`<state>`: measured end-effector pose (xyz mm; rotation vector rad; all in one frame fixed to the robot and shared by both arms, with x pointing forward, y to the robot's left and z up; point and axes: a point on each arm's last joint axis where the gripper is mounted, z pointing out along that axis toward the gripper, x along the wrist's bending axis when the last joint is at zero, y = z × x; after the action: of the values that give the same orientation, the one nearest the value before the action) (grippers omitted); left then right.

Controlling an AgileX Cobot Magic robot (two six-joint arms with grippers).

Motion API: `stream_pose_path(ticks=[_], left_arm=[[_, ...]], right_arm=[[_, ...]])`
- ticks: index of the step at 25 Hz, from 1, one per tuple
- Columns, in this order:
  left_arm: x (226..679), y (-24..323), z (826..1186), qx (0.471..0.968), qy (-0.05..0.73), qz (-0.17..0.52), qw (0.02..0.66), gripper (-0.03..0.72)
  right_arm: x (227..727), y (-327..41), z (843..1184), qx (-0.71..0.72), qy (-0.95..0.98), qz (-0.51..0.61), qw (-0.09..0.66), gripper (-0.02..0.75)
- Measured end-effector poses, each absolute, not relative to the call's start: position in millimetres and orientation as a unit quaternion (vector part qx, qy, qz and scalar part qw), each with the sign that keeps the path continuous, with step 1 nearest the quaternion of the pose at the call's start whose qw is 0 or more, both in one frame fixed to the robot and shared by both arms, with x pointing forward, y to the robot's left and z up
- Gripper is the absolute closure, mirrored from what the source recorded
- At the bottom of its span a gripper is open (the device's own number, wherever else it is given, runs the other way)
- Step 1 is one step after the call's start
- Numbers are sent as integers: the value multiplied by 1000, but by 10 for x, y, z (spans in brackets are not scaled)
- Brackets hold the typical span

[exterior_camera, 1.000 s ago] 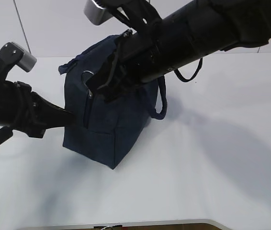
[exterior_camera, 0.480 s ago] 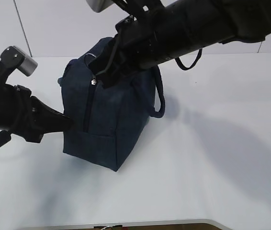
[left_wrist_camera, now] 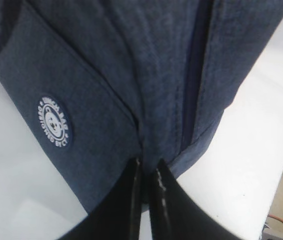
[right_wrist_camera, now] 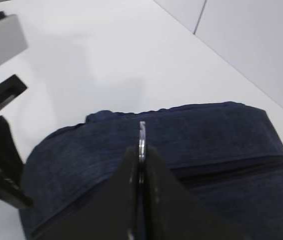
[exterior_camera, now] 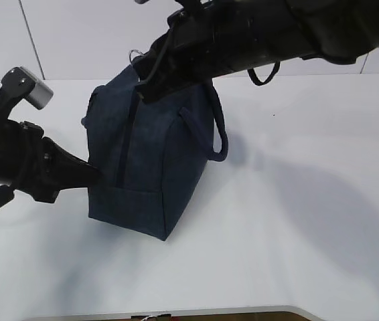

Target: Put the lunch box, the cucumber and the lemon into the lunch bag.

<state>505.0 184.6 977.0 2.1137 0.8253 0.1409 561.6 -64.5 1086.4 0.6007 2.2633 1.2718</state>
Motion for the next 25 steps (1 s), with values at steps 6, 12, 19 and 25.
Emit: stream_pose_path(ticks=[6,12,19,25], left_arm=[[5046,1849,9764,845,330,54,417,700],[5037,1851,9753,845,332,52,416,701],[5036,1850,9754,845,332,51,416,701],[5036,1850,9754,841,340,47,417,699]], right_arm=[[5722,-633,10772,236,815,459,262,733],[5770,-647,10824,245,800,465,288,733],[5901,-620,10813,251,795,467,295,733],[5967,-694,10816,275,790,475,273,733]])
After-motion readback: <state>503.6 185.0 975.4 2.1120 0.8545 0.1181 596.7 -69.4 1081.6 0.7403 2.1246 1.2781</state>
